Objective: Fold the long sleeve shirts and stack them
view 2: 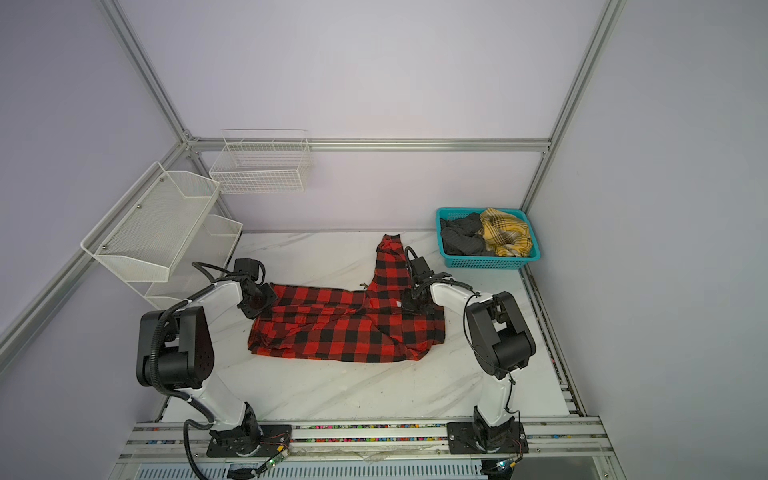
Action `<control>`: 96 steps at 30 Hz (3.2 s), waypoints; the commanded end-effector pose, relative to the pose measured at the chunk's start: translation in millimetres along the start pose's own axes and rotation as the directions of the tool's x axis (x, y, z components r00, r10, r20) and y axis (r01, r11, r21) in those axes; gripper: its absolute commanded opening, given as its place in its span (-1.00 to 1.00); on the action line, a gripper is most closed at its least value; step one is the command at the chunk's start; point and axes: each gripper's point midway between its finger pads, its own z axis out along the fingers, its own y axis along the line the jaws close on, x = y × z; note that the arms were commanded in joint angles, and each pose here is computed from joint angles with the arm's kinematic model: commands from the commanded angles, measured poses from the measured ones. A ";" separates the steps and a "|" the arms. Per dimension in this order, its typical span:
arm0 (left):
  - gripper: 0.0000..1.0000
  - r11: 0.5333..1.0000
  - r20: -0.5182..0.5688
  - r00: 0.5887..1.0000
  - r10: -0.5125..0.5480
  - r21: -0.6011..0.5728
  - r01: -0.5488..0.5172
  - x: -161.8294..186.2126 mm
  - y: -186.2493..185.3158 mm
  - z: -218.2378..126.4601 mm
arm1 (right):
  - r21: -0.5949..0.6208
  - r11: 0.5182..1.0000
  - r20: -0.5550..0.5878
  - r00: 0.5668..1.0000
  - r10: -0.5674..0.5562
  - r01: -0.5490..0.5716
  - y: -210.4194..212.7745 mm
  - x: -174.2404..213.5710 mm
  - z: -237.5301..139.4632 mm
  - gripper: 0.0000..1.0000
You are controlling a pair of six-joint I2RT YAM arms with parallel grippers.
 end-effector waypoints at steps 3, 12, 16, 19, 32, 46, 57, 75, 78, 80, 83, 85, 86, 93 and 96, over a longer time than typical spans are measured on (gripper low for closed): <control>-1.00 0.995 0.053 0.997 -0.063 0.079 0.059 -12.6 -9.9 -17.0 | -0.006 1.000 0.114 0.993 0.031 -0.030 9.7 -35.7 -26.6 -1.00; -1.00 0.993 0.028 0.995 -0.100 0.070 0.098 8.5 -0.2 -23.4 | 0.040 0.998 0.097 0.995 0.035 -0.039 -4.3 -38.1 -17.0 -1.00; -1.00 0.996 -0.025 0.996 -0.086 -0.017 0.086 28.1 18.4 3.2 | 0.059 0.998 0.075 0.997 0.005 -0.010 -10.3 -30.7 -6.6 -1.00; -1.00 0.995 -0.062 0.994 -0.087 -0.054 0.084 34.9 23.6 21.0 | 0.027 1.000 0.041 0.999 0.003 -0.004 -6.4 -16.7 2.8 -1.00; 0.17 0.995 0.131 0.987 -0.093 0.049 0.087 -27.6 -14.7 -75.1 | 0.018 0.999 0.183 0.982 -0.048 0.046 32.1 -68.9 -65.5 0.29; -0.82 0.991 -0.045 0.999 -0.005 0.137 0.011 0.0 -63.0 -27.3 | 0.086 0.989 0.280 0.950 -0.139 0.120 60.5 -173.5 1.5 0.38; -1.00 0.998 -0.118 0.993 0.026 0.062 -0.019 28.2 -41.4 9.8 | 0.171 0.981 0.269 0.954 -0.133 0.088 25.7 -199.7 67.9 0.42; -1.00 0.996 -0.141 0.986 0.087 0.017 -0.086 37.2 -30.7 30.1 | 0.087 0.973 0.153 0.963 -0.224 0.213 33.5 -179.8 138.8 -0.58; -1.00 0.996 -0.142 0.986 0.085 0.014 -0.084 37.9 -29.9 32.8 | 0.069 0.973 0.162 0.960 -0.229 0.221 35.7 -178.8 137.0 -1.00; -1.00 0.997 -0.149 0.986 0.081 0.016 -0.080 39.7 -30.0 33.6 | 0.052 0.975 0.183 0.958 -0.221 0.215 42.4 -184.8 125.1 -1.00; -1.00 0.996 -0.148 0.986 0.083 0.035 -0.078 40.1 -35.3 30.9 | 0.004 0.974 0.263 0.940 -0.218 0.225 64.0 -202.8 86.8 -1.00; -1.00 0.996 -0.143 0.986 0.080 0.048 -0.074 38.7 -38.7 27.5 | -0.047 0.970 0.326 0.921 -0.211 0.239 84.9 -212.3 53.5 -1.00; -1.00 0.996 -0.141 0.987 0.075 0.057 -0.068 38.3 -41.0 25.1 | -0.066 0.966 0.344 0.915 -0.213 0.250 94.1 -212.7 41.9 -1.00; -0.41 0.985 -0.079 0.994 0.070 0.161 -0.057 29.1 -71.7 -11.0 | -0.124 0.917 0.374 0.874 -0.310 0.378 146.6 -167.1 -8.0 -1.00; -0.08 0.974 -0.056 0.997 0.062 0.220 -0.048 24.4 -87.1 -31.8 | -0.144 0.903 0.387 0.863 -0.325 0.405 157.5 -145.3 -27.3 -1.00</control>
